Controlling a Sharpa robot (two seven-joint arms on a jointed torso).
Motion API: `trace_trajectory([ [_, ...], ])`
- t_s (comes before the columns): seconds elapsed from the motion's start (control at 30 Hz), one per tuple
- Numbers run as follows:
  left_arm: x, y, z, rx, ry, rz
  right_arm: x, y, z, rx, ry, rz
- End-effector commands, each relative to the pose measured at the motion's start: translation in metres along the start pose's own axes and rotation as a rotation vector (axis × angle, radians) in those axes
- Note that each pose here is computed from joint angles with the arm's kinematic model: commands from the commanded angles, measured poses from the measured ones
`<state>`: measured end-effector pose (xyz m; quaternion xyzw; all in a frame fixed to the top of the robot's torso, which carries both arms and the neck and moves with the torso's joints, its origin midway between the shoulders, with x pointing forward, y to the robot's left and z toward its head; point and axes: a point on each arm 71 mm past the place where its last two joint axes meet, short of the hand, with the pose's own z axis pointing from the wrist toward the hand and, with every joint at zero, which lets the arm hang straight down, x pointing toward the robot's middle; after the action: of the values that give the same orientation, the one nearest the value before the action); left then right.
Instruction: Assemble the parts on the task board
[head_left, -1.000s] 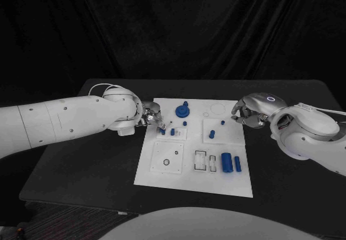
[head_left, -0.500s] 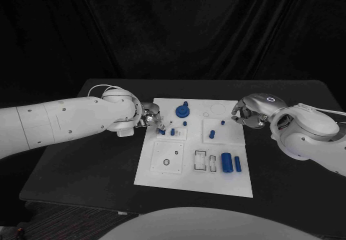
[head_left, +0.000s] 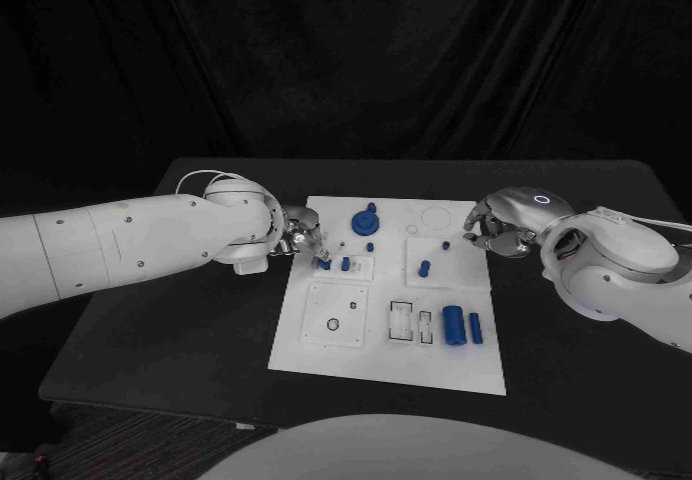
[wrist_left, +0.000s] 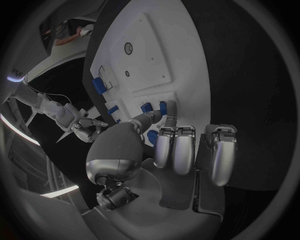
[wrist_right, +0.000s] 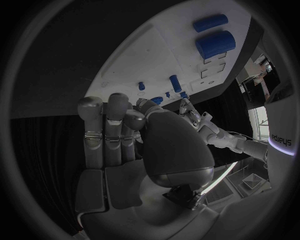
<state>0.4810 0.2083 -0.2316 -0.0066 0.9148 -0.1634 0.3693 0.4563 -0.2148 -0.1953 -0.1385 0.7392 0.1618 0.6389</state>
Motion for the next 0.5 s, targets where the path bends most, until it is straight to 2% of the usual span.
trace_trajectory([
  [0.03,0.0036,-0.0002,0.0006,0.004,0.024,0.004,0.0014,-0.001,-0.0004,0.017,0.008,-0.006],
  [0.5,0.0042,-0.0022,0.0019,0.006,0.035,0.01,0.0016,-0.0007,-0.0004,0.016,0.011,-0.007],
])
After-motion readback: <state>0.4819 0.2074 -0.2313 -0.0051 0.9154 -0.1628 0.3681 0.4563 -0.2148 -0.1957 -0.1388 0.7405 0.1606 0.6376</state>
